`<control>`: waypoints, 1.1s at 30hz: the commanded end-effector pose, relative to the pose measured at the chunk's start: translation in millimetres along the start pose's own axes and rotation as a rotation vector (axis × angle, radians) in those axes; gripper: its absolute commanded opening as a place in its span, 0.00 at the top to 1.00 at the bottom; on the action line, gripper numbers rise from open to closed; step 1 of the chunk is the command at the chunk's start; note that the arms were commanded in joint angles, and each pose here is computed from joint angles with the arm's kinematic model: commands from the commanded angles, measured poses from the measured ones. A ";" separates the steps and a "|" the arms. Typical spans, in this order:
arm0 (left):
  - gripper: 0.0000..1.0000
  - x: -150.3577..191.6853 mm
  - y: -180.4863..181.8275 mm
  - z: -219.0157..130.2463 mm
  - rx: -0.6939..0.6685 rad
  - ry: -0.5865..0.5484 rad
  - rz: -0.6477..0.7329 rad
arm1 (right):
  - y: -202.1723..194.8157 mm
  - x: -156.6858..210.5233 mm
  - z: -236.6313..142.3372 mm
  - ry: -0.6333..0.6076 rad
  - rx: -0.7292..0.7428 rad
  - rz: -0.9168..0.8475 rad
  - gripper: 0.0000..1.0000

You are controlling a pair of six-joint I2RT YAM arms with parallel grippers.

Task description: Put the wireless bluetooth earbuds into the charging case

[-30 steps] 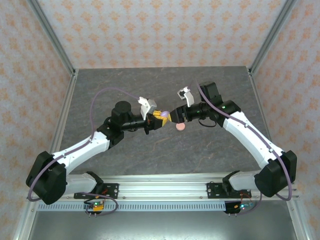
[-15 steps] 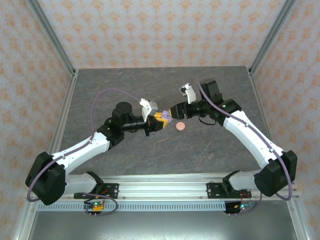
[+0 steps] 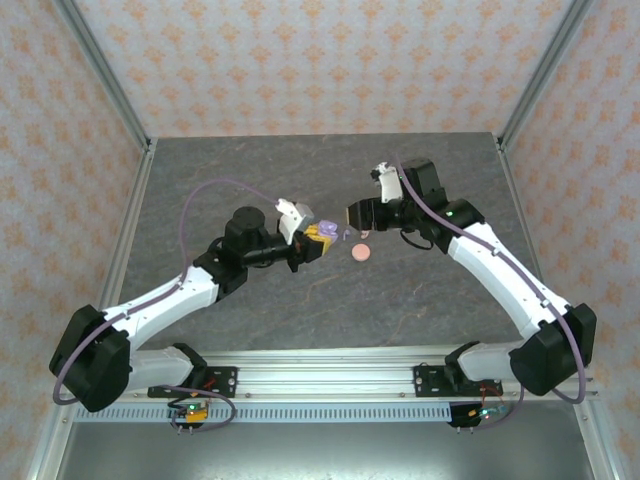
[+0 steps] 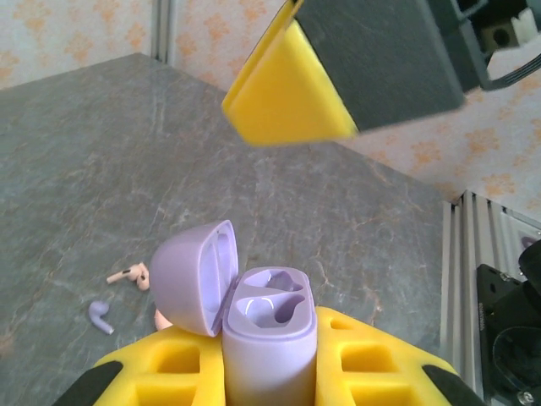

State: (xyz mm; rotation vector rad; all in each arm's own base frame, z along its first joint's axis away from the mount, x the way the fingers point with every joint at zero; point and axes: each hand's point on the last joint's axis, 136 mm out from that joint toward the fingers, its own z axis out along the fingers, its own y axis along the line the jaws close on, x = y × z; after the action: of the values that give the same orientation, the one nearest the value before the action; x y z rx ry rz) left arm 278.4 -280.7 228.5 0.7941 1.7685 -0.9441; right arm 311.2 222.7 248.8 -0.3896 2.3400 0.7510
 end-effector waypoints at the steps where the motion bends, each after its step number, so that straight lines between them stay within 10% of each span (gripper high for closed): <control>1: 0.91 2.5 2.9 -9.7 -0.053 -0.010 0.011 | -42.5 6.7 9.7 0.038 0.213 0.073 0.40; 11: 0.91 12.0 -4.9 -29.9 -0.096 -0.027 -0.022 | -66.8 41.0 92.3 0.305 0.220 0.170 0.62; 33: 0.91 12.1 -6.8 -42.1 -0.135 -0.048 -0.027 | -106.5 62.0 171.0 0.414 0.370 0.358 0.61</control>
State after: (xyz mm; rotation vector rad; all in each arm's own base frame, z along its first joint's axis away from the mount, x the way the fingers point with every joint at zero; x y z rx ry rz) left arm 252.8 -247.2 225.8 0.6608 1.7972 -0.8510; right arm 393.0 238.1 56.3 -0.0070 2.9057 0.4490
